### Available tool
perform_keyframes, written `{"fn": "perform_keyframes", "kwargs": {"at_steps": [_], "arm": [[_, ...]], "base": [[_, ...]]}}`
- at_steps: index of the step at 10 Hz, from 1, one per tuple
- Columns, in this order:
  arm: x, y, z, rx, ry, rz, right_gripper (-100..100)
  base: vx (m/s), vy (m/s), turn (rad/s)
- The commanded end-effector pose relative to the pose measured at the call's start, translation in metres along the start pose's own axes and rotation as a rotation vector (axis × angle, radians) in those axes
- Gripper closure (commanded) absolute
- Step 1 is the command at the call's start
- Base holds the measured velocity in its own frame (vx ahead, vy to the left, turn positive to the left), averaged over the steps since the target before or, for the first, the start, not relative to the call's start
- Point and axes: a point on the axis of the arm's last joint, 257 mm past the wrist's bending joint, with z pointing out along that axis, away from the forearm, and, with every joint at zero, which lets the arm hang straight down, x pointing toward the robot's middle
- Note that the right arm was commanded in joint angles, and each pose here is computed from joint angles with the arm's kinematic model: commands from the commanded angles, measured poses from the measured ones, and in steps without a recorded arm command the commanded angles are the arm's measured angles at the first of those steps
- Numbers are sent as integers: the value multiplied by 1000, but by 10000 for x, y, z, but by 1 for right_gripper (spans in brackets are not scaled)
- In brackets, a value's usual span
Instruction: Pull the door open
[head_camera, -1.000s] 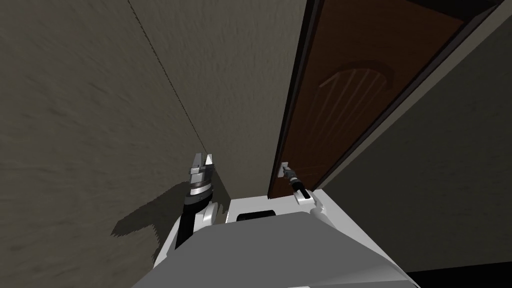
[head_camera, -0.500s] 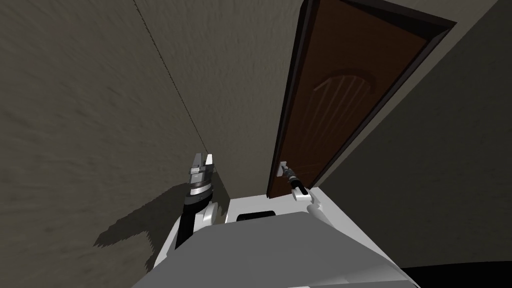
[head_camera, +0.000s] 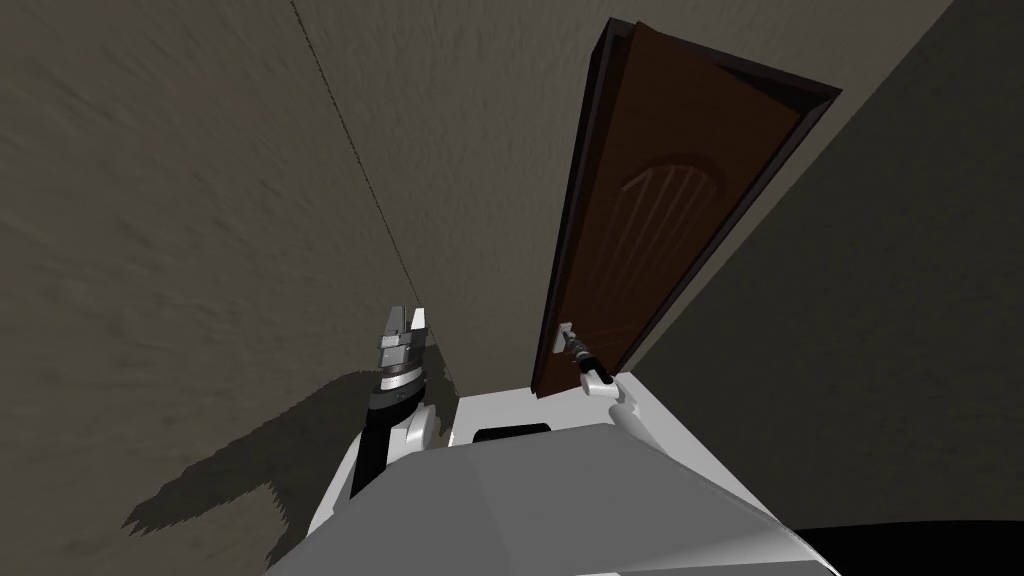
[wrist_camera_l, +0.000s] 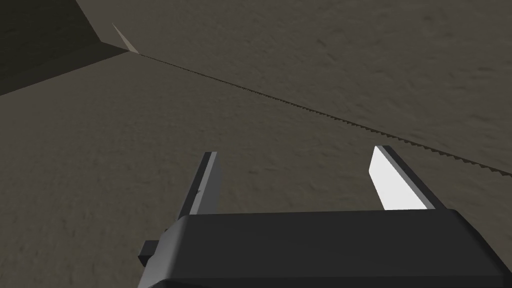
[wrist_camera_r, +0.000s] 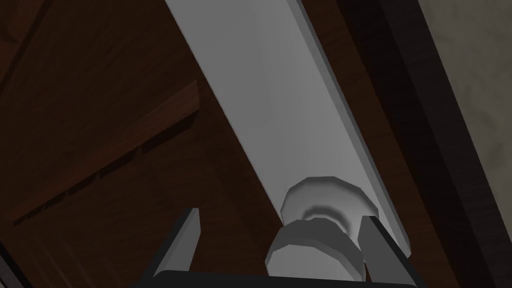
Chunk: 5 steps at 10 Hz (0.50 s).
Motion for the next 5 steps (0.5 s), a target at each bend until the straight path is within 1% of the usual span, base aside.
{"fn": "perform_keyframes", "kwargs": {"at_steps": [1, 3, 4, 5], "arm": [[16, -256, -13, 49, 12, 21, 100], [16, -256, -13, 49, 12, 21, 100], [114, -316, 31, 84, 45, 102, 100], [113, -317, 30, 85, 43, 120, 100]], "base": [[-13, 7, -47], [-9, 3, 23], [-30, -15, -78], [-39, -7, -46]]}}
